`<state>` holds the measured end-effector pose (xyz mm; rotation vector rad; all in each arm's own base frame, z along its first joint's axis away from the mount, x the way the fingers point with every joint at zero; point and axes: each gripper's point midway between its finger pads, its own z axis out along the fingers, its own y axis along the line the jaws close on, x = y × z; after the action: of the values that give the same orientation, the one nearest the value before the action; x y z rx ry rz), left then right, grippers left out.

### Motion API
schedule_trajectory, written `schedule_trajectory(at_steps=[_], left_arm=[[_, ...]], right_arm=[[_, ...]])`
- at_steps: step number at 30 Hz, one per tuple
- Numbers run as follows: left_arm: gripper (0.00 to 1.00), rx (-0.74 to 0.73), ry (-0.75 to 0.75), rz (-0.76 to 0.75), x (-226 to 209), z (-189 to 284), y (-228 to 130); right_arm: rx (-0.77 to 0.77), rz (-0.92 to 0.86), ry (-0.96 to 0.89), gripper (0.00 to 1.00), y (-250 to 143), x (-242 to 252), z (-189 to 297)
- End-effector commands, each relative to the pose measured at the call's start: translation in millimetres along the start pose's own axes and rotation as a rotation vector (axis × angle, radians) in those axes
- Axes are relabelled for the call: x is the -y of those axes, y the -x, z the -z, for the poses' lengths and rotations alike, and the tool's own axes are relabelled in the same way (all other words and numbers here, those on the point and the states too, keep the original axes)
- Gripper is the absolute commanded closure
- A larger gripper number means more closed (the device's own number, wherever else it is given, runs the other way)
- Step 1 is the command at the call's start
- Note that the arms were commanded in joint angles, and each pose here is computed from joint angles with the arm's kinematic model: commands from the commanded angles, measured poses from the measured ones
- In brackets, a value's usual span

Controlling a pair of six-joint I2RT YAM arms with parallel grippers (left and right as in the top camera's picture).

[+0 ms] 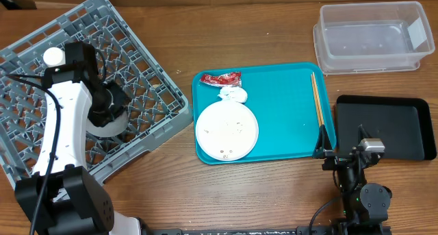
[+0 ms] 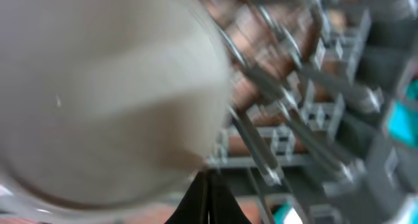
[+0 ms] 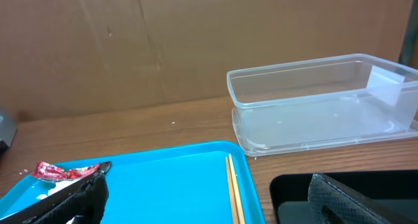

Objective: Sort waste into correct bins and load items into the dishwasher

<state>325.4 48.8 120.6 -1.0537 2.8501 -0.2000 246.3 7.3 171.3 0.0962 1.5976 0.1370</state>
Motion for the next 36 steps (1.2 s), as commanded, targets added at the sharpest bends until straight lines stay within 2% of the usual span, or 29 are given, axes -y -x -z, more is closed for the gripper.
schedule_trajectory(at_steps=[1,9,14,18,22,26,32,36], left_arm=[[0.96,-0.054,-0.127,-0.087,23.0,6.4,-12.0],[0.96,-0.041,-0.137,-0.091,23.8,24.5,-15.9],[0.96,0.039,-0.128,-0.106,19.7,42.6,-12.3],[0.96,0.181,0.049,-0.005,-11.7,51.3,9.6],[0.96,0.328,0.278,0.158,-53.4,59.2,31.5],[0.96,0.257,0.291,0.15,-53.9,46.6,23.7],[0.96,0.063,0.284,0.144,-54.2,34.1,-12.9],[0.96,0.053,0.293,0.143,-56.1,34.6,-15.4]], right_arm=[[0.005,-0.004,0.0,0.0,-1.4,0.6,-0.2],[0.005,-0.004,0.0,0.0,-1.4,0.6,-0.2],[0.005,-0.004,-0.001,0.0,-1.4,0.7,-0.2],[0.005,-0.004,0.0,0.0,-1.4,0.6,-0.2],[0.005,-0.004,0.0,0.0,-1.4,0.6,-0.2],[0.005,-0.004,0.0,0.0,-1.4,0.6,-0.2],[0.005,-0.004,0.0,0.0,-1.4,0.6,-0.2],[0.005,-0.004,-0.001,0.0,-1.4,0.7,-0.2]])
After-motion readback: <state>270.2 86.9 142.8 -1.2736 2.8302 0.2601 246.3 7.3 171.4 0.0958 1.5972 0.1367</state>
